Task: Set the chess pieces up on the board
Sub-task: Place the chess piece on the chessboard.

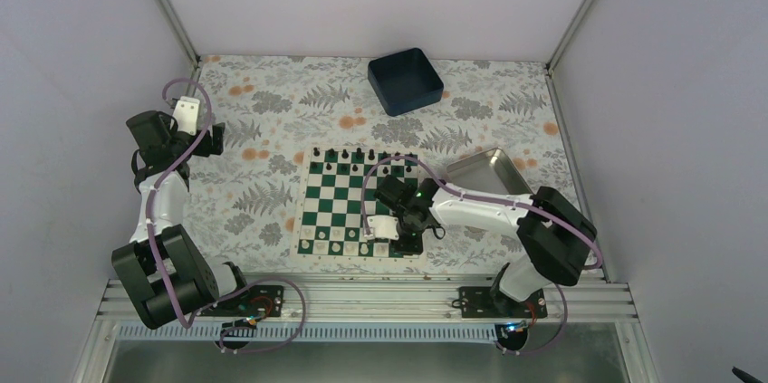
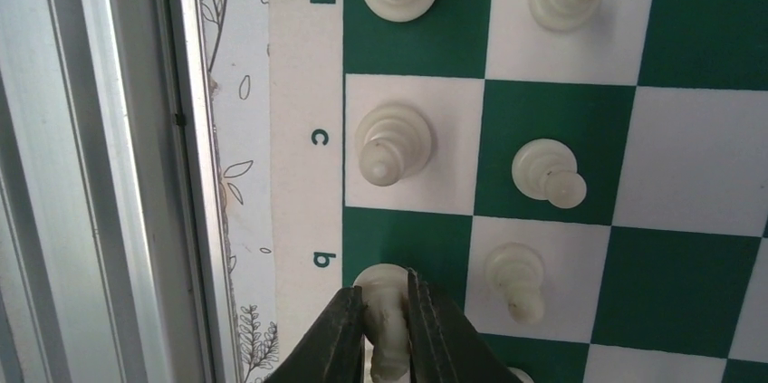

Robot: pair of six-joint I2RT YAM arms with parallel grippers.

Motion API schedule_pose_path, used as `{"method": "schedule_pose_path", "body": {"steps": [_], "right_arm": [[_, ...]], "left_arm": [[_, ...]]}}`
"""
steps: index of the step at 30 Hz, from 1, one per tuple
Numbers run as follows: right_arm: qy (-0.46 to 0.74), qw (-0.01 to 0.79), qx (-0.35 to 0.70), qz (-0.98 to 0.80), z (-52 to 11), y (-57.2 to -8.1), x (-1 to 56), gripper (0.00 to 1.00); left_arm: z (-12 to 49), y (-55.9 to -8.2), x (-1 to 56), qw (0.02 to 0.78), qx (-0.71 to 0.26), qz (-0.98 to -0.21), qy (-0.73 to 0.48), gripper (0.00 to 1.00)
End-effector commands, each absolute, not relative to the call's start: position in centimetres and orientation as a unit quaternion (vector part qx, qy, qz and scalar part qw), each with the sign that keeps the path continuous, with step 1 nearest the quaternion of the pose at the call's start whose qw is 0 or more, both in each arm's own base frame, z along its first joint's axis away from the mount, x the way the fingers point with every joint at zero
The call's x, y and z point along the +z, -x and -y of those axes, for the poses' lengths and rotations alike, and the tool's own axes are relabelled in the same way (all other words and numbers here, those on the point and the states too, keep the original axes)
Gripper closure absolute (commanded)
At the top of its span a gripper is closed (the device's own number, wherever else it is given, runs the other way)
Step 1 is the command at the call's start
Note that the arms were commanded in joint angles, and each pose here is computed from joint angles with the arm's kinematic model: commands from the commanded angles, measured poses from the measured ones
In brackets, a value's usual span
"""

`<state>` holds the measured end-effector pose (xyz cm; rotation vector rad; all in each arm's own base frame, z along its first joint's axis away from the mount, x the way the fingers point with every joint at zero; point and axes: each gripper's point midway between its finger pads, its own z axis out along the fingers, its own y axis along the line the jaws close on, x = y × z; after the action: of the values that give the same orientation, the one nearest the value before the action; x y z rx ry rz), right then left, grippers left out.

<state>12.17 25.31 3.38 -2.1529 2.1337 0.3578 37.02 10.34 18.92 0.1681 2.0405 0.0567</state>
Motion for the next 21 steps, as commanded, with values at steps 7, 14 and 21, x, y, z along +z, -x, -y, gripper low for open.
{"method": "schedule_pose_path", "body": {"steps": [7,14,21], "right_arm": [[0.702,0.056,0.112,-0.701,-25.6,-12.4,3.4,0.75],[0.703,0.066,0.131,-0.696,-26.0,-12.1,5.7,0.70],[0.679,0.189,0.190,-0.683,-28.1,-15.3,19.7,0.00]], "left_arm": [[-10.1,-37.0,19.6,0.531,0.021,-0.844,-0.079,0.00],[-10.1,-37.0,19.7,0.532,0.022,-0.843,-0.078,0.00],[-10.2,-36.9,20.0,0.534,0.025,-0.842,-0.078,0.00]]}}
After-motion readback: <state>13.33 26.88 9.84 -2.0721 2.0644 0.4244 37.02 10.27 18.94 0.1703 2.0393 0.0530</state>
